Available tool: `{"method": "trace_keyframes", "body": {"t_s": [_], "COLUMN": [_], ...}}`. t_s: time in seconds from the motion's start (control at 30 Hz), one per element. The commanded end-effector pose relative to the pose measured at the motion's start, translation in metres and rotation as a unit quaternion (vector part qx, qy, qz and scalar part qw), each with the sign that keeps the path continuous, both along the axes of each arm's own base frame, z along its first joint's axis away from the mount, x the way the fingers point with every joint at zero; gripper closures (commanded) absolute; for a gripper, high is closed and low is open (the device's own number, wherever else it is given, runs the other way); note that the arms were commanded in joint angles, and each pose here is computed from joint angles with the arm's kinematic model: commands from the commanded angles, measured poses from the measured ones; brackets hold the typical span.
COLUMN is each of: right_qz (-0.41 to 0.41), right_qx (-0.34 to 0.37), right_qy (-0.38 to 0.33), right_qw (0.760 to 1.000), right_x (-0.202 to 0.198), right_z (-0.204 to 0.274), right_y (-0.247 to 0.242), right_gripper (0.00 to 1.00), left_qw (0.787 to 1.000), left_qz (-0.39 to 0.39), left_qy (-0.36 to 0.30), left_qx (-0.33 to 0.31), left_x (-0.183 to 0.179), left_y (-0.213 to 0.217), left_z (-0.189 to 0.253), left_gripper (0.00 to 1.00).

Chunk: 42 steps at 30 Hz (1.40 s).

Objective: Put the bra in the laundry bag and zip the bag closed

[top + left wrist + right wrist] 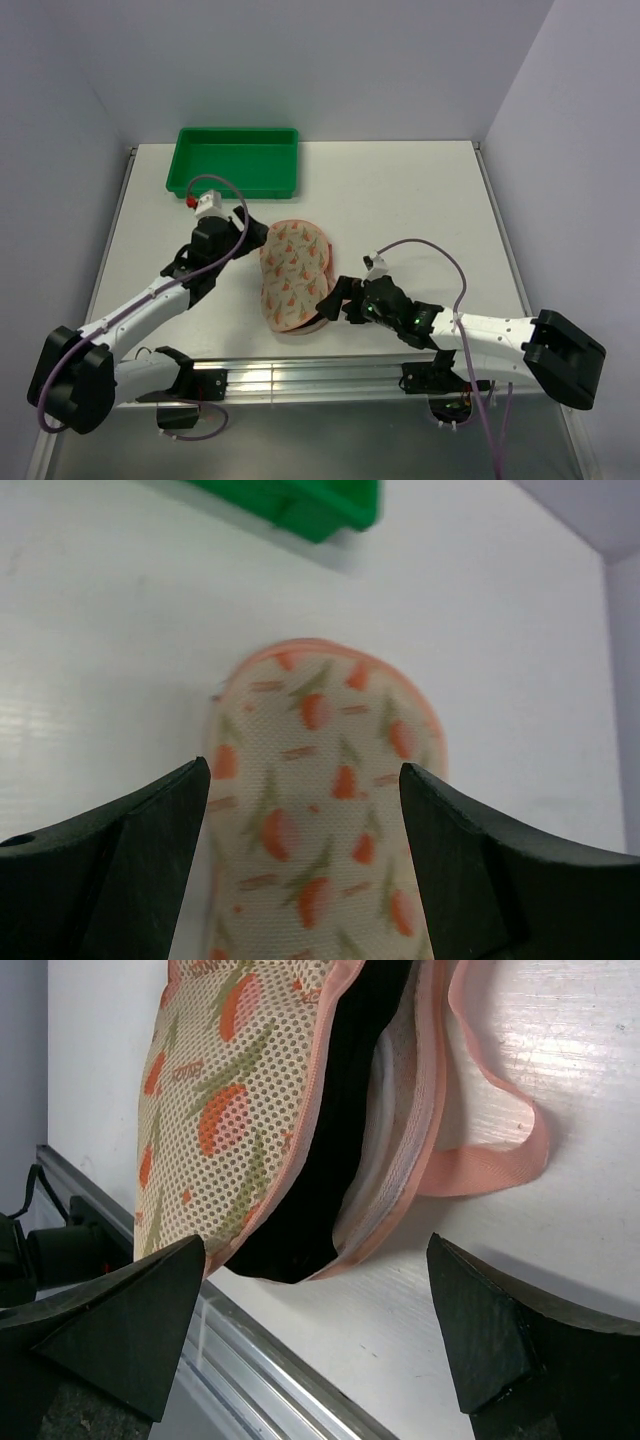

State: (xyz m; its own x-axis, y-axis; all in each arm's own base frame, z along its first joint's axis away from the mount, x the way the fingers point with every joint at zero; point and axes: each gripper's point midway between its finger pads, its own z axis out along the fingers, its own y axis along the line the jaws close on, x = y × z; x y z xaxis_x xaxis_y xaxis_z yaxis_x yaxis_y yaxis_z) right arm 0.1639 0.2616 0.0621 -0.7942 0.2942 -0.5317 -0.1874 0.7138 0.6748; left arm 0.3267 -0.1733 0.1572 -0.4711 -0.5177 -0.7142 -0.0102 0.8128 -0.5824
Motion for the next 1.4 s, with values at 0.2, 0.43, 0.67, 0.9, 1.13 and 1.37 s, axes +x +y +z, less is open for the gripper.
{"method": "trace_keyframes", "body": {"t_s": [0.2, 0.43, 0.67, 0.9, 1.13, 1.37], "right_qz": [0.032, 0.023, 0.018, -0.003, -0.002, 0.001], "right_qx": [0.057, 0.042, 0.044, 0.032, 0.024, 0.068], "right_qy": [-0.039, 0.004, 0.003, 0.013, 0.002, -0.007], "right_qw": [0.997, 0.999, 0.999, 0.999, 1.000, 0.998], "right_x": [0.006, 0.013, 0.020, 0.031, 0.032, 0.006], "right_z": [0.037, 0.011, 0.005, -0.019, -0.015, 0.006], "right_y": [0.028, 0.024, 0.023, -0.003, -0.020, -0.026], "right_gripper": [0.00, 0.00, 0.44, 0.97, 0.24, 0.00], "left_qw": [0.999, 0.997, 0.997, 0.996, 0.996, 0.993], "left_qz": [-0.035, -0.044, -0.053, -0.062, -0.062, -0.049], "left_qy": [0.032, 0.050, 0.051, 0.057, 0.052, 0.081], "left_qx": [-0.024, -0.027, -0.025, -0.024, -0.024, -0.064], "left_x": [0.008, 0.026, 0.038, 0.035, 0.035, -0.018], "left_y": [0.009, 0.004, -0.003, -0.004, -0.004, 0.000], "left_z": [-0.048, -0.072, -0.080, -0.092, -0.089, -0.091], "left_gripper": [0.16, 0.17, 0.18, 0.18, 0.17, 0.37]}}
